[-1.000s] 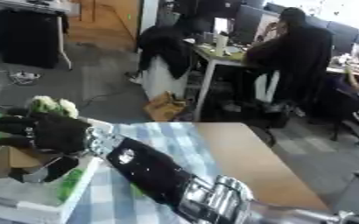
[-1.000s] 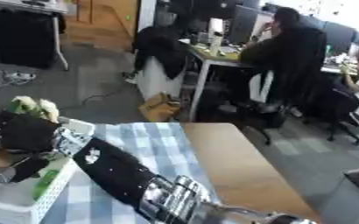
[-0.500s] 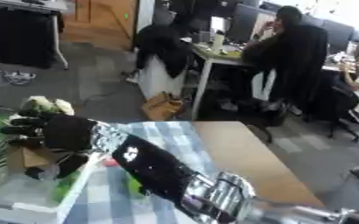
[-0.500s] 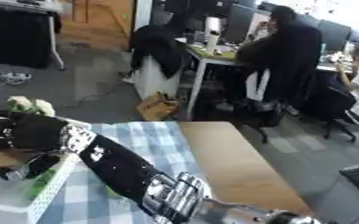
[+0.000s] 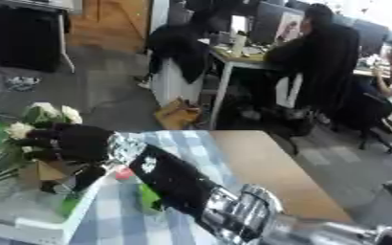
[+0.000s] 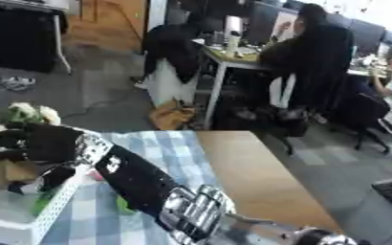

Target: Pick up objects on the table and place them in the box.

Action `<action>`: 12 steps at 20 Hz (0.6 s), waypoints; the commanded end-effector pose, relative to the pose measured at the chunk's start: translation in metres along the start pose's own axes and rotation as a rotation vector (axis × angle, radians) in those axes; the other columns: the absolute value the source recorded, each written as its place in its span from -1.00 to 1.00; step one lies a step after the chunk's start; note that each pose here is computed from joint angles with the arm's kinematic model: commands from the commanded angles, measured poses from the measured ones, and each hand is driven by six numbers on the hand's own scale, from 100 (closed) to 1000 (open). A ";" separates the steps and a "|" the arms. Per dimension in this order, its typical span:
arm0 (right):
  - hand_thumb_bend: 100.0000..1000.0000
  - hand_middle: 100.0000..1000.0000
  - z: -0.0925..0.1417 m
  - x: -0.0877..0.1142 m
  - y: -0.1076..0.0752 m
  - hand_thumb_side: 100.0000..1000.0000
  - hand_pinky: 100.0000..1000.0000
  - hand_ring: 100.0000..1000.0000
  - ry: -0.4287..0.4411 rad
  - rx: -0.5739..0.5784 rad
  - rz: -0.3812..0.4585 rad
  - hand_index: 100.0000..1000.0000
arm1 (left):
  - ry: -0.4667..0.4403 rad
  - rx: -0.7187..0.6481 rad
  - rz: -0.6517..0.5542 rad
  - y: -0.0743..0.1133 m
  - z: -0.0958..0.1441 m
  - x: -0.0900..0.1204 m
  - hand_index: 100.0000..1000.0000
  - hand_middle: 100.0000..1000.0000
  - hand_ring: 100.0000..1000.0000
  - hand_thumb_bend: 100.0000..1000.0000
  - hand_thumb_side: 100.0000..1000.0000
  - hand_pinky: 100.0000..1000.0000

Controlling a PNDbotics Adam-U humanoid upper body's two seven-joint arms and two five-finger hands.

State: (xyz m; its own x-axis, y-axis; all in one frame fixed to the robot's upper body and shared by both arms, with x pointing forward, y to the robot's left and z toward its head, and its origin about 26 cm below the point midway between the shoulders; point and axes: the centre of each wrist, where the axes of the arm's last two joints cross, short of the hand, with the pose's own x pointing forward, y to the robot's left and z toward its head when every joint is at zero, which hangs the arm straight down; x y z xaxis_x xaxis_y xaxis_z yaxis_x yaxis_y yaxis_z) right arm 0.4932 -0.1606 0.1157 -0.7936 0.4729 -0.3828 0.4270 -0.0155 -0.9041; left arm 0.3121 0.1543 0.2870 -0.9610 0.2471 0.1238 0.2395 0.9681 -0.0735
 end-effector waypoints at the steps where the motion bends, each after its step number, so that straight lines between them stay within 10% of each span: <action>1: -0.38 1.00 -0.012 -0.011 -0.024 1.00 1.00 1.00 -0.182 -0.282 -0.123 1.00 | -0.032 0.002 0.014 -0.005 -0.007 0.004 0.69 0.48 0.58 -1.00 0.59 0.33; 12: -0.32 1.00 -0.036 -0.013 -0.060 1.00 1.00 1.00 -0.134 -0.378 -0.358 1.00 | -0.034 0.003 0.019 -0.006 -0.007 0.004 0.68 0.48 0.58 -1.00 0.59 0.33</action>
State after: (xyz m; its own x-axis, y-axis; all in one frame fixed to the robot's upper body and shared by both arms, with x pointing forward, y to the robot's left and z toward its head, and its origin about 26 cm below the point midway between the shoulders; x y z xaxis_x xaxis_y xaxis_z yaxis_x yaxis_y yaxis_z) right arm 0.4910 -0.1296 0.1587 -0.9422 0.3239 -0.0860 0.2172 0.3948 -0.8927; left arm 0.3117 0.1523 0.2882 -0.9602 0.2525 0.1192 0.2445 0.9665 -0.0780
